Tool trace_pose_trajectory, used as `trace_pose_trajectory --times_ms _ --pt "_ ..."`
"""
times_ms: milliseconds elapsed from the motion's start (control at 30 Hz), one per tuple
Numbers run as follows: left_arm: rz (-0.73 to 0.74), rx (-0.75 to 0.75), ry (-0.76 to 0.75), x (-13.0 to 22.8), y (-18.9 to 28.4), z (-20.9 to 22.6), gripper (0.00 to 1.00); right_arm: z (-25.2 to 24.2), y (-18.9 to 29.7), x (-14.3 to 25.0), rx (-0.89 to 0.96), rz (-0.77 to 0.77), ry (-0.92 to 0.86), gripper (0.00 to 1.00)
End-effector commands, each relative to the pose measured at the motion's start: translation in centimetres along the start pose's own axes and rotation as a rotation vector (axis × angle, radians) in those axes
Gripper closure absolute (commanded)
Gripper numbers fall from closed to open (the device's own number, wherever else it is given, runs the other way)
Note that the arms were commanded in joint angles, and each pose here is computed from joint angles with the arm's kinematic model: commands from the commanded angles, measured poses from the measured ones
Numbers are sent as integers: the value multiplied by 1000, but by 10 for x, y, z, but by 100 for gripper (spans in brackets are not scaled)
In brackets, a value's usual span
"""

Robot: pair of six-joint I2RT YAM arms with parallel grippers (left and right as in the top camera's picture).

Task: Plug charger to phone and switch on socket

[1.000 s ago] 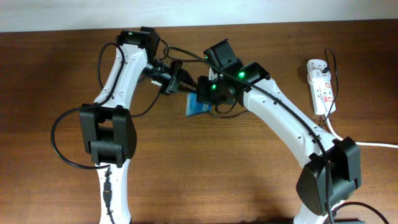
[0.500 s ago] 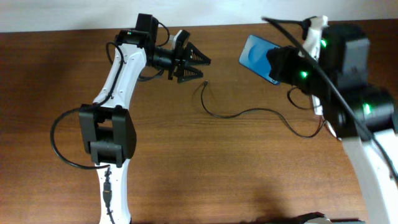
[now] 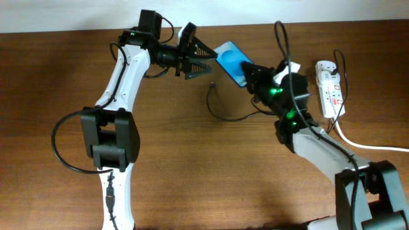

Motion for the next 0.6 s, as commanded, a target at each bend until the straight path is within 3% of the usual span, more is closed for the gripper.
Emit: trace_pose_trajectory --times_ms 0,233,400,567 --pt "-68 -76 22 -20 3 8 21 25 0 -3 -77 -24 -66 96" --pt "-131 -84 10 -45 -33 -11 25 36 -5 -6 -101 -148 -127 96" --pt "-130 -17 109 -51 -43 -29 28 49 -10 -6 -128 -194 -124 96" --pt "-110 95 83 -57 -61 -69 33 50 -11 -1 -134 -223 -161 96"
Point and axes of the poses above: each gripper's point midway between its finger pads, its own y axis back along the fingers, its own z axis along the line the jaws close on, x = y × z, the point moved 3 cm from there along y, back along the fingers, and after that the axes turned 3 degrees about -y, right-handed, at the moved point
